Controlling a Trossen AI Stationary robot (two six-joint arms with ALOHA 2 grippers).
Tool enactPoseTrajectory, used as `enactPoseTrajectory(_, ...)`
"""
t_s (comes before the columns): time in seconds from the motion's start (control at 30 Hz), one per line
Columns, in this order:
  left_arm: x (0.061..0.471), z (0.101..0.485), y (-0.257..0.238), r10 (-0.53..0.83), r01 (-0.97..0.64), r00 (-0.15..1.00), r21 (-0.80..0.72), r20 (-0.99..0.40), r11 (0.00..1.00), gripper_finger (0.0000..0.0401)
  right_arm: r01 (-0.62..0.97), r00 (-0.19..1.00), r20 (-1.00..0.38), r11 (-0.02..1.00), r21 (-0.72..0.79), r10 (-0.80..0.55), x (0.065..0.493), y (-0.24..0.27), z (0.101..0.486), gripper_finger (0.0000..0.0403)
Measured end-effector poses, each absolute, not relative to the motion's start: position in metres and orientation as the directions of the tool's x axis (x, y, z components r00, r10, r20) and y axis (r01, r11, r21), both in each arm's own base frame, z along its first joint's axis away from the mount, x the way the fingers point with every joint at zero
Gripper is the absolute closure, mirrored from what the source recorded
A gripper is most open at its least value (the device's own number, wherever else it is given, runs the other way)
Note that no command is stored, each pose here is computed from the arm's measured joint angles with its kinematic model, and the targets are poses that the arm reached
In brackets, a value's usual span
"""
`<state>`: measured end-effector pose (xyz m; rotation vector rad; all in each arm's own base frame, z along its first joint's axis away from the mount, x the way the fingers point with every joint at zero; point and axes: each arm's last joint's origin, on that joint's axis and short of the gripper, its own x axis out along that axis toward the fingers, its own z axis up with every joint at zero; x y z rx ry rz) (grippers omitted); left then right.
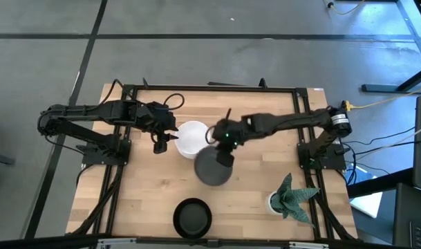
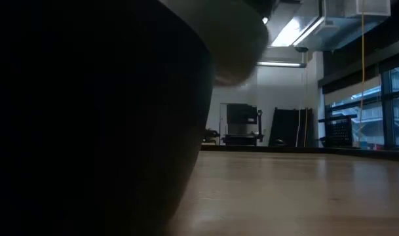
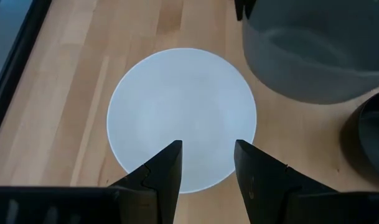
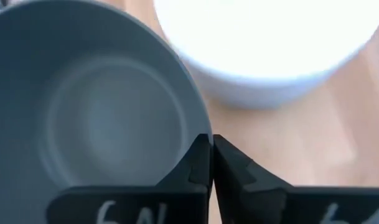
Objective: Nest bowls inside each other
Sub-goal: Stack the gray bowl on the white bowl
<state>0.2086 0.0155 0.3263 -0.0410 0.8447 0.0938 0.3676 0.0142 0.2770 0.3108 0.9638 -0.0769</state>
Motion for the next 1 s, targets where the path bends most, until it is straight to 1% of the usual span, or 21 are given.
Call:
enactPoseTrajectory(0.1,0.206,0.329,0.015,0.069,-0.097,0.669,0.005,-0.74,0.995,0.026,0.185,0.633,-0.773,0.964,0.19,0.031,0.373,0.004,0.3,0.0396)
enactPoseTrajectory(0.2,0.199,0.335,0.015,0.105,-0.103,0.69,0.046,-0.716,0.994,0.0261,0.189,0.672,-0.74,0.971,0.147,-0.019,0.376,-0.007,0.316,0.0396)
enactPoseTrajectory(0.33,0.179,0.353,0.014,0.162,-0.143,0.77,0.082,-0.617,0.986,0.0265,0.21,0.697,-0.714,0.97,0.119,-0.064,0.378,-0.022,0.326,0.0396)
enactPoseTrajectory(0.47,0.154,0.374,0.013,0.179,-0.167,0.86,0.068,-0.478,0.984,0.0266,0.238,0.718,-0.688,0.966,0.104,-0.102,0.379,-0.038,0.328,0.0396)
enactPoseTrajectory(0.6,0.131,0.388,0.012,0.195,-0.187,0.911,0.058,-0.363,0.981,0.0266,0.259,0.735,-0.665,0.961,0.095,-0.132,0.381,-0.052,0.327,0.0396)
enactPoseTrajectory(0.7,0.119,0.394,0.011,0.209,-0.201,0.927,0.06,-0.31,0.978,0.0266,0.259,0.753,-0.645,0.96,0.104,-0.133,0.385,-0.06,0.326,0.0396)
enactPoseTrajectory(0.8,0.108,0.398,0.012,0.245,-0.233,0.93,0.077,-0.273,0.969,0.0266,0.235,0.769,-0.632,0.963,0.132,-0.101,0.393,-0.065,0.319,0.0397)
enactPoseTrajectory(1.0,0.093,0.401,0.012,0.277,-0.265,0.934,0.081,-0.227,0.961,0.0266,0.241,0.736,-0.672,0.96,0.141,-0.086,0.406,-0.071,0.295,0.0397)
